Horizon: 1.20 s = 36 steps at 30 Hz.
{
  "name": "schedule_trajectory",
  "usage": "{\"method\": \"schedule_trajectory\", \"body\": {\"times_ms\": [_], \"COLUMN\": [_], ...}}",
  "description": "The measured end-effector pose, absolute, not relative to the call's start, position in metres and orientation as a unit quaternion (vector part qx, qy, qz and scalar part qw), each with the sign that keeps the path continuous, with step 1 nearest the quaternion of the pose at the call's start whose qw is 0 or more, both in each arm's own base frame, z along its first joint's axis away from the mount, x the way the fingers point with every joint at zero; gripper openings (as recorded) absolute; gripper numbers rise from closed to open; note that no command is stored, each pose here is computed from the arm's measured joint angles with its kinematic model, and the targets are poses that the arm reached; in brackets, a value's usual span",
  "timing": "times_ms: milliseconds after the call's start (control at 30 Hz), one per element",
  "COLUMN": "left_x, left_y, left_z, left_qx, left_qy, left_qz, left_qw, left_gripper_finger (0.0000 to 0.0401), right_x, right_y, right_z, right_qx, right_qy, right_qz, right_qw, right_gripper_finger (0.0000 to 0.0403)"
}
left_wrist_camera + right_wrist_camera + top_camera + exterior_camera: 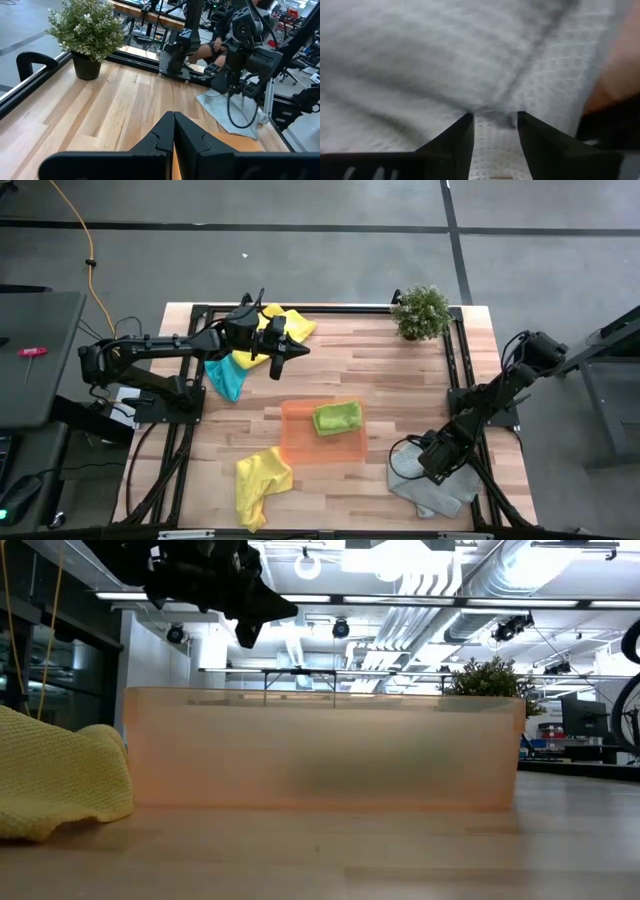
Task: Fold microfiber towels
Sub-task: Fold the gray towel
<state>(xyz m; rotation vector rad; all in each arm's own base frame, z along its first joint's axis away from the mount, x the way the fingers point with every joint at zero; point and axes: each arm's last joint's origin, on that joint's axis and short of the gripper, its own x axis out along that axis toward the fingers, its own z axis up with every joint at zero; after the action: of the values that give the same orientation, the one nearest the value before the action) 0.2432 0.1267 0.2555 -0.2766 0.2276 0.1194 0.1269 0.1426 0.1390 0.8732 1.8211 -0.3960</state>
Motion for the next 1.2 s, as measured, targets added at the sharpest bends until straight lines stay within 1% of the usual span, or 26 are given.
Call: {"method": "schedule_trajectory", "body": {"times_ms": [100, 267, 333, 467, 500, 633, 700, 800, 900, 1033, 1133, 1200], "left_x": [0.243, 0.243, 0.243, 0.243, 0.243, 0.243, 0.243, 0.245, 0.249, 0.254, 0.255, 0.256], "left_y": [0.127, 0.128, 0.128, 0.128, 0.128, 0.128, 0.129, 0.13, 0.131, 0.133, 0.133, 0.134], "left_z": [0.255, 0.255, 0.255, 0.255, 0.256, 0.257, 0.258, 0.265, 0.282, 0.313, 0.335, 0.344], "left_qx": [-0.135, -0.132, -0.128, -0.129, -0.129, -0.124, -0.123, -0.116, -0.106, -0.076, -0.04, -0.016], "left_qy": [0.113, 0.113, 0.113, 0.113, 0.112, 0.106, 0.103, 0.093, 0.071, 0.031, 0.006, 0.001], "left_qz": [0.069, 0.083, 0.083, 0.083, 0.083, 0.082, 0.082, 0.081, 0.076, 0.054, 0.045, 0.044], "left_qw": [0.982, 0.981, 0.982, 0.982, 0.982, 0.983, 0.984, 0.986, 0.989, 0.995, 0.998, 0.999], "left_gripper_finger": [0.0, 0.0, 0.0, 0.0, 0.0, 0.0, 0.0, 0.0, 0.0, 0.0, 0.0, 0.0], "right_x": [0.124, 0.124, 0.124, 0.127, 0.128, 0.133, 0.134, 0.138, 0.146, 0.157, 0.164, 0.168], "right_y": [0.14, 0.14, 0.14, 0.143, 0.143, 0.148, 0.148, 0.144, 0.13, 0.097, 0.068, 0.049], "right_z": [0.136, 0.136, 0.136, 0.145, 0.149, 0.175, 0.192, 0.221, 0.251, 0.291, 0.319, 0.335], "right_qx": [0.367, 0.37, 0.37, 0.371, 0.371, 0.38, 0.388, 0.412, 0.448, 0.476, 0.454, 0.429], "right_qy": [0.758, 0.757, 0.757, 0.755, 0.755, 0.747, 0.737, 0.7, 0.626, 0.479, 0.361, 0.297], "right_qz": [-0.191, -0.193, -0.193, -0.186, -0.179, -0.132, -0.111, -0.089, -0.1, -0.161, -0.218, -0.256], "right_qw": [0.504, 0.503, 0.503, 0.507, 0.51, 0.53, 0.543, 0.577, 0.63, 0.72, 0.784, 0.814], "right_gripper_finger": [0.0128, 0.0097, 0.0075, 0.0015, 0.0008, 0.0016, 0.001, 0.0003, 0.0002, 0.0001, 0.0001, 0.0001]}}
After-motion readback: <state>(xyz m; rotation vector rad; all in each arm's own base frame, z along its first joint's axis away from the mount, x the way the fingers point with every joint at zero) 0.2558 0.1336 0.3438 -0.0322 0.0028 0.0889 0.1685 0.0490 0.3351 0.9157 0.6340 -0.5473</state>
